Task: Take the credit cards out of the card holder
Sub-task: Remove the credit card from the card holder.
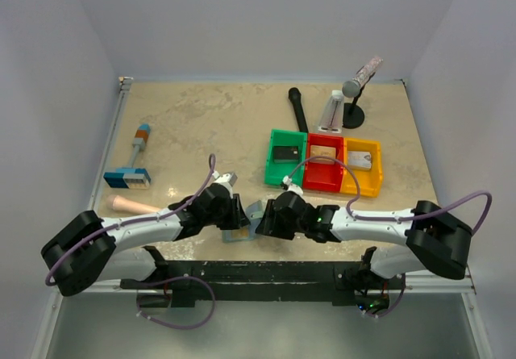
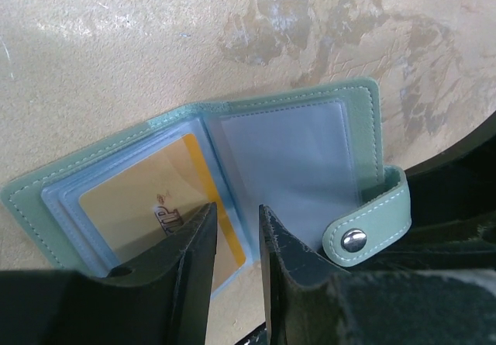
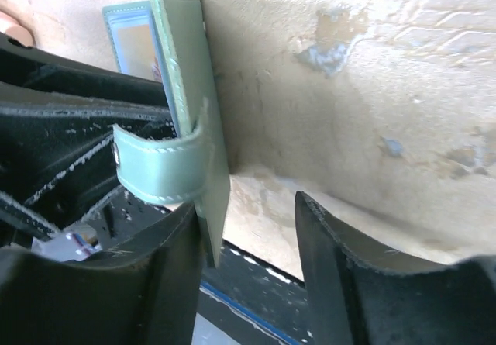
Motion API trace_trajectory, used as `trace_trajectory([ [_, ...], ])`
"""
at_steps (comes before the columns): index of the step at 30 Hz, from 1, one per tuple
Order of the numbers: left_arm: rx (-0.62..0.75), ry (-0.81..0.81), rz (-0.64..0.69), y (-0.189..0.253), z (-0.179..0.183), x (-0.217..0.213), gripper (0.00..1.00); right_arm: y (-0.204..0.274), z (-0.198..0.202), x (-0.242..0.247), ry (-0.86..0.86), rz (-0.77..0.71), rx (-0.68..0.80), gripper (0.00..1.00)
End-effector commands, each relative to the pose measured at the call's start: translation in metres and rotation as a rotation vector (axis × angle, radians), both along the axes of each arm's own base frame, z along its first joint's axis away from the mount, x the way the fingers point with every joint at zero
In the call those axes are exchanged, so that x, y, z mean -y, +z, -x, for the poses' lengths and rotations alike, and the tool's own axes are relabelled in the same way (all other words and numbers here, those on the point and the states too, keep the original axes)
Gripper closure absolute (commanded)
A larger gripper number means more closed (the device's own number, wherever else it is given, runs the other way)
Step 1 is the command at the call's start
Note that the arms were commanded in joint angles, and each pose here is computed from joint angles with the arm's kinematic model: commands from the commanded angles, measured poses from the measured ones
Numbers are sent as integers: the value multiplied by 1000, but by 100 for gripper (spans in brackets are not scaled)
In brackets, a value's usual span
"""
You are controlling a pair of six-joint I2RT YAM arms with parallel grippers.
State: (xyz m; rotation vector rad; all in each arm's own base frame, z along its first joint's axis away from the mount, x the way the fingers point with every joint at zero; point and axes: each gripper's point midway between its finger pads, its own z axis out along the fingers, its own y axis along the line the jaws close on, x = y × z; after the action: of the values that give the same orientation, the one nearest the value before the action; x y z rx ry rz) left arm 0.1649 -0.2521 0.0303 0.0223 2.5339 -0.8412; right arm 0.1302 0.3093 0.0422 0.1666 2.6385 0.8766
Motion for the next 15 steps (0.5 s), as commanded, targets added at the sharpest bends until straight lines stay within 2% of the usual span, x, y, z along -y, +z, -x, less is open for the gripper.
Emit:
trace_trajectory([
  [1, -8, 13, -129, -20, 2, -19, 67, 14, -9, 11, 4, 74, 91, 41],
  [7, -3, 3, -166, -23, 2, -20, 67, 24, -18, 22, 23, 180, 153, 36],
  [15, 5, -11, -194, -25, 4, -23, 67, 35, -28, 12, 13, 186, 177, 35],
])
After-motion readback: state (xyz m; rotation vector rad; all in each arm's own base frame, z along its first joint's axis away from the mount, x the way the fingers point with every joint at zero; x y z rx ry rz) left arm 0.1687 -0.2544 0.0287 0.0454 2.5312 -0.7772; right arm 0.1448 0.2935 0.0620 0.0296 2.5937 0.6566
